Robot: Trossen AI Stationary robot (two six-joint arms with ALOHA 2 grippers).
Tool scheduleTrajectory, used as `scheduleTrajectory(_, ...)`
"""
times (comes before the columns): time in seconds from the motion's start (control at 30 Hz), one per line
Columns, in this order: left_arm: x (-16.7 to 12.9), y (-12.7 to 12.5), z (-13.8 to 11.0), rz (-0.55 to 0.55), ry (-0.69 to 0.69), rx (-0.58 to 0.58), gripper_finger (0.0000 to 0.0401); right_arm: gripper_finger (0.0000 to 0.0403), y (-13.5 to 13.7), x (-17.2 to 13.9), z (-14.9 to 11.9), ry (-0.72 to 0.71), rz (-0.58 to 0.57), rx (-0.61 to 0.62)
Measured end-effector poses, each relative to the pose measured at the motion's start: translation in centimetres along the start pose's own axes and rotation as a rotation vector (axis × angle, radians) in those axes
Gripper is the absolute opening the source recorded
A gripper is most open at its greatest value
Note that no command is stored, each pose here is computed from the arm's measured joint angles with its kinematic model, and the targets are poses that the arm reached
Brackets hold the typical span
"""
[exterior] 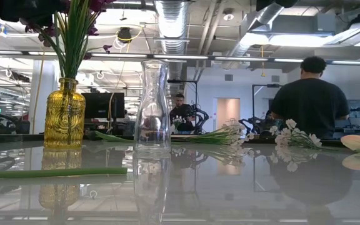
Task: Sort flowers into vase by color
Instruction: Put the bottom black tulip into the yellow base
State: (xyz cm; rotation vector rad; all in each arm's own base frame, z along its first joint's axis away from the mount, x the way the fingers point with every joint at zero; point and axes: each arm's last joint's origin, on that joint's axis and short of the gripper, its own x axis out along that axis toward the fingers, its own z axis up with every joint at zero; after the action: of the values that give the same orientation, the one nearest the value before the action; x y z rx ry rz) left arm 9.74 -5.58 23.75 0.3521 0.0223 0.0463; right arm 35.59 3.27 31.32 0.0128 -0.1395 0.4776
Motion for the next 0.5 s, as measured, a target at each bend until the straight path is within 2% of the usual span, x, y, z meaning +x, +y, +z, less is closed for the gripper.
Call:
scheduleTrajectory(0.2,0.0,0.0,0.0,0.007,0.002,-0.002,0.0000,0.0225,0.4,0.2,0.0,-0.001,0.012,-0.011)
scheduleTrajectory(0.4,0.2,-1.0,-2.4,0.081,-0.074,0.010,0.0000,0.0225,0.7,0.3,0.0,-0.002,0.021,-0.012)
scheduleTrajectory(0.5,0.2,-0.9,-2.7,0.113,-0.103,-0.003,0.0000,0.0225,0.9,0.4,0.0,0.000,0.027,-0.011)
